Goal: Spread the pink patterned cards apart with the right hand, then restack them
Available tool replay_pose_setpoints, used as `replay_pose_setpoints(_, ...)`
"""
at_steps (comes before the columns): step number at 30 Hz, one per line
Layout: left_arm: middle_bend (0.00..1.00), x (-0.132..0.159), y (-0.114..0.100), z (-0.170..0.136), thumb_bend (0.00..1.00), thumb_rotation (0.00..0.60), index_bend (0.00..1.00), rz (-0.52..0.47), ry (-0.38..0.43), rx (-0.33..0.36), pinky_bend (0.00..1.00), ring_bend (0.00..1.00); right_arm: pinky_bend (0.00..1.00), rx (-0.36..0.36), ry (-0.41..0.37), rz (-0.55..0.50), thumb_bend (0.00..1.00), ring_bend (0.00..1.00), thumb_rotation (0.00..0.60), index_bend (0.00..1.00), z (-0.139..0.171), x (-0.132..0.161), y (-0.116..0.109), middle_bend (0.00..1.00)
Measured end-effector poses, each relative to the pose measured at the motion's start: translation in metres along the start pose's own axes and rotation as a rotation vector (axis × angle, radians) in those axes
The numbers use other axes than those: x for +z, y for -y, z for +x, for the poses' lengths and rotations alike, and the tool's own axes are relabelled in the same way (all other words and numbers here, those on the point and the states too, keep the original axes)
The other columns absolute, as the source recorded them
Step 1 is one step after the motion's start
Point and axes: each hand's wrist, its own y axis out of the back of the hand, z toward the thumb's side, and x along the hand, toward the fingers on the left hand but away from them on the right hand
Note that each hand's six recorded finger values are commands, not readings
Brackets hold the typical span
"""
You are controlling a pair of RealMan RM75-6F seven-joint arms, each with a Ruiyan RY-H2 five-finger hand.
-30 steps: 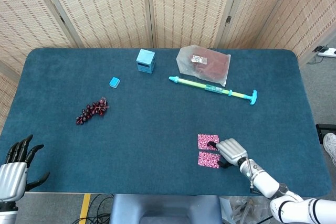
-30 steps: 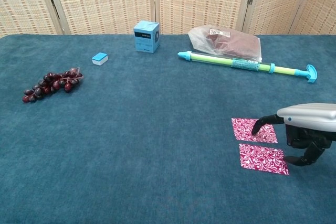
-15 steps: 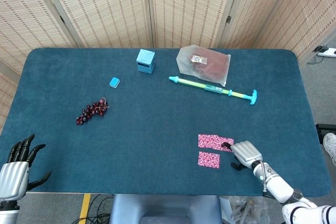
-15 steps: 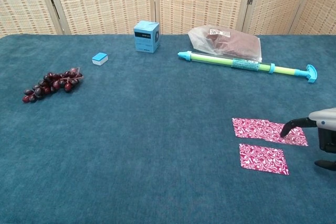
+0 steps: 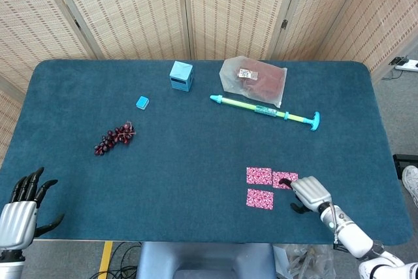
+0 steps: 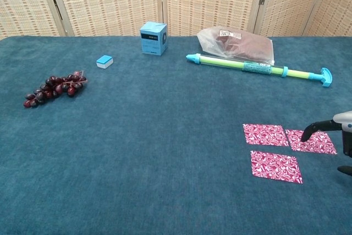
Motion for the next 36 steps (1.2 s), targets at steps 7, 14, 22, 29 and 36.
replay_pose_setpoints(7, 0.03, -0.001, 0.000, -0.001, 0.23, 0.600, 0.24, 0.001, -0.002, -0.005, 0.09, 0.02, 1.00, 0.004, -0.006, -0.003, 0.42, 1.00, 0.600, 0.19, -0.007, 0.002, 0.001, 1.00)
replay_pose_setpoints(14, 0.03, -0.001, 0.002, -0.001, 0.23, 0.600, 0.24, 0.000, -0.003, -0.005, 0.09, 0.02, 1.00, 0.021, 0.017, -0.007, 0.41, 1.00, 0.600, 0.19, -0.010, -0.004, 0.005, 1.00)
replay_pose_setpoints(22, 0.03, -0.001, 0.002, 0.000, 0.23, 0.600, 0.24, -0.001, -0.001, -0.005, 0.09, 0.02, 1.00, 0.009, 0.030, -0.007, 0.41, 1.00, 0.600, 0.19, -0.005, -0.009, 0.004, 1.00)
replay_pose_setpoints(29, 0.03, 0.001, 0.001, 0.000, 0.23, 0.600, 0.24, -0.002, 0.002, -0.002, 0.09, 0.02, 1.00, -0.081, -0.006, -0.012, 0.33, 1.00, 0.600, 0.20, 0.004, 0.001, -0.011, 1.00)
replay_pose_setpoints(36, 0.03, -0.002, -0.002, -0.002, 0.23, 0.600, 0.24, -0.001, -0.006, 0.005, 0.09, 0.02, 1.00, -0.133, -0.058, -0.036, 0.21, 1.00, 0.600, 0.21, 0.004, 0.022, -0.015, 1.00)
